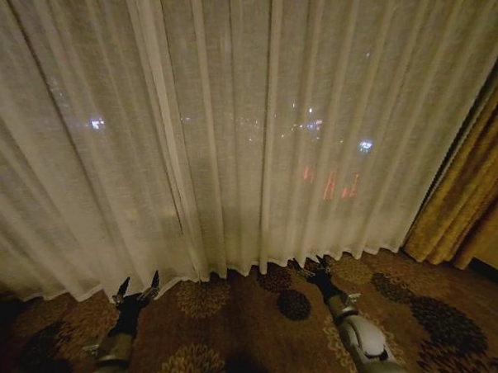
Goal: Open the curtains by pulling them apart, changing their state from closed to fully open.
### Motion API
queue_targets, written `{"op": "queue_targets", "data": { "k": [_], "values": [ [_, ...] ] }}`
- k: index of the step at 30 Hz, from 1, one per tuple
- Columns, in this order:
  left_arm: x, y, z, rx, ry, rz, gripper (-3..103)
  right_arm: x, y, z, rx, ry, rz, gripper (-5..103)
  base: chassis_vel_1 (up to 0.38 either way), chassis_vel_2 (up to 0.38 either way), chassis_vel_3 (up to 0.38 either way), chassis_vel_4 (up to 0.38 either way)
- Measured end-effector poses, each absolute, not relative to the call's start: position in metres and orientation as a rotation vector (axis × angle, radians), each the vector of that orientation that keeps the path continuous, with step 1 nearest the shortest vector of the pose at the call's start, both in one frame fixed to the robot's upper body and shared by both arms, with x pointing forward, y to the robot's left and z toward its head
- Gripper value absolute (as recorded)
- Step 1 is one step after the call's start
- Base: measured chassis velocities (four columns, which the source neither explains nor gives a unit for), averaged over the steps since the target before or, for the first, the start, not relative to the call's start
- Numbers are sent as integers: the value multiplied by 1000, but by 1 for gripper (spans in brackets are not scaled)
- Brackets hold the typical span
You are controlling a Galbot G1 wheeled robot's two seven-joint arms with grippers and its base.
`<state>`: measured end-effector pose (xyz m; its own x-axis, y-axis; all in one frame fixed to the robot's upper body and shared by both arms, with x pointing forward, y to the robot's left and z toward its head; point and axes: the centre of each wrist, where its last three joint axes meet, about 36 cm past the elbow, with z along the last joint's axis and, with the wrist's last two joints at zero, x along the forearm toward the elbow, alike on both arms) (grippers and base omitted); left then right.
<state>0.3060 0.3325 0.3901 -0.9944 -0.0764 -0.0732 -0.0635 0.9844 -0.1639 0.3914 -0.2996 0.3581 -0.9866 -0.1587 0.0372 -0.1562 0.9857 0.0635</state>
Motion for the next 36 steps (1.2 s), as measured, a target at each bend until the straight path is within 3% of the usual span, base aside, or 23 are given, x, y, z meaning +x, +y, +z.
{"op": "queue_targets", "data": {
  "k": [21,36],
  "values": [
    [306,332,390,-108,3050,-248,100,389,-299,355,316,-3086,-82,100,-14,18,13,-11],
    [306,332,390,-108,3050,-248,100,386,-295,354,390,-3079,-82,100,-206,228,197,-225]
  ]
}}
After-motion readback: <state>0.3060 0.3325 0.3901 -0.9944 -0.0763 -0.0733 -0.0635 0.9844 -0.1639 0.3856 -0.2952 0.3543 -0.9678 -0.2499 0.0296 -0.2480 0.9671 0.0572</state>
